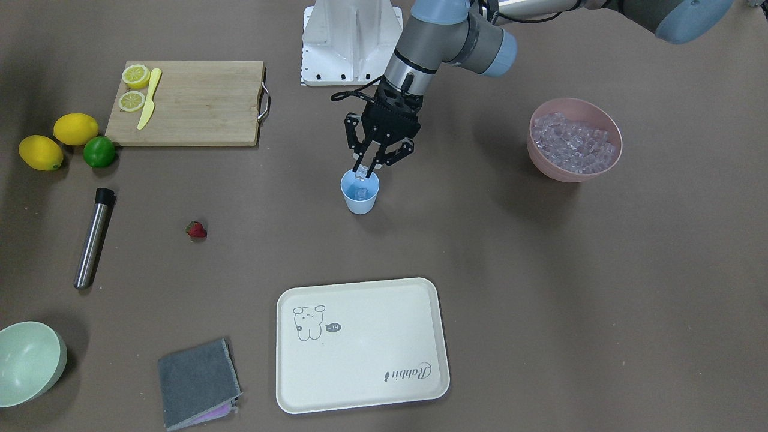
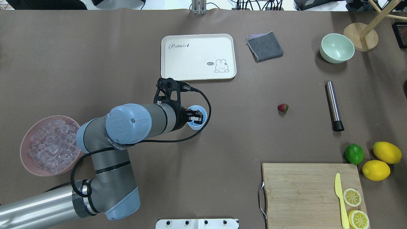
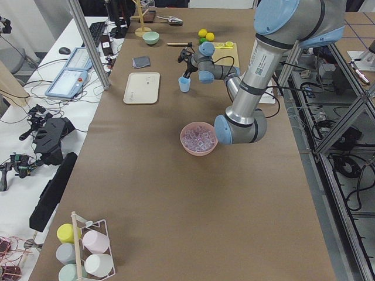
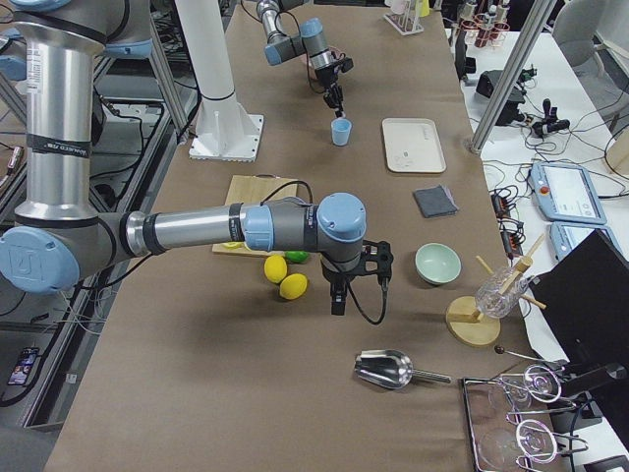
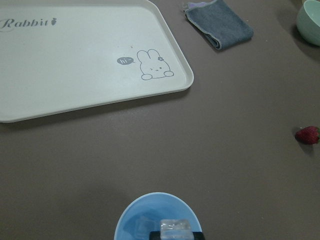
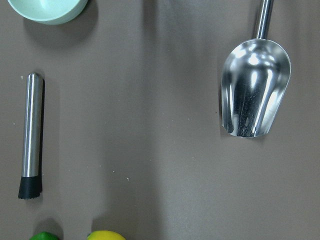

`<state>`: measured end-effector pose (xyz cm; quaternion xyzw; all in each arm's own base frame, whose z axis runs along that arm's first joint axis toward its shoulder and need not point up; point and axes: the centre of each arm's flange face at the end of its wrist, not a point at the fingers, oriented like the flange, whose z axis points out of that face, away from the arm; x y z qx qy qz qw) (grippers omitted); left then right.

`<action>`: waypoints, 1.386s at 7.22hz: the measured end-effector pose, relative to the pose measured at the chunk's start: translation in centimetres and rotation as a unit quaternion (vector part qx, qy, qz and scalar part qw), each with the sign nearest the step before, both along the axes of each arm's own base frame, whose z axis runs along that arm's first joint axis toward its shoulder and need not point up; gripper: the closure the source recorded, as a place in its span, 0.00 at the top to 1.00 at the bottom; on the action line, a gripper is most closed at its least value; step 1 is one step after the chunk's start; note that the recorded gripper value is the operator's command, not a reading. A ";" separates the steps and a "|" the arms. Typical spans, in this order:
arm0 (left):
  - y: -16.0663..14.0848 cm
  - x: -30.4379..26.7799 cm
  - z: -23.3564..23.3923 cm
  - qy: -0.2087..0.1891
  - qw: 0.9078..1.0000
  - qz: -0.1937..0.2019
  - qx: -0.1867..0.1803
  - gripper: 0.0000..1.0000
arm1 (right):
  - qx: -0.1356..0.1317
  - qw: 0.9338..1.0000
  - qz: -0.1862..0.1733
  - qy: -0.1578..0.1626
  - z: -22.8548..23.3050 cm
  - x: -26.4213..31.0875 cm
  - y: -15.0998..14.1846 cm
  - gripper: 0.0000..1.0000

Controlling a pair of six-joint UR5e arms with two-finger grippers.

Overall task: Mash ice and strawberries in cup
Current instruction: 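Open the left gripper to drop the ice into the cup, then withdraw the left arm away from the table while the right arm moves toward the strawberry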

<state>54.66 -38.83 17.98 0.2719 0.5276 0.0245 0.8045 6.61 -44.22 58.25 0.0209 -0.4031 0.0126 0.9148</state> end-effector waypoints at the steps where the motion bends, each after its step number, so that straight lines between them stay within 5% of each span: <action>1: -0.1 0.4 0.3 -0.004 1.000 -0.001 -0.001 0.85 | 0.000 1.000 0.000 0.000 0.0 0.0 0.0 1.00; 2: -0.2 0.7 0.5 -0.007 1.000 -0.001 -0.002 0.98 | 0.000 1.000 0.000 0.000 0.0 0.0 0.0 1.00; 7: -3.0 -2.8 -0.2 -0.013 1.000 -0.009 0.002 0.98 | 0.037 0.999 -0.002 -0.002 -5.6 -2.1 -4.9 1.00; 10: -9.4 -17.7 1.5 -0.107 0.994 0.019 0.008 0.98 | 0.049 0.998 -0.020 -0.017 -14.0 -11.4 -10.1 1.00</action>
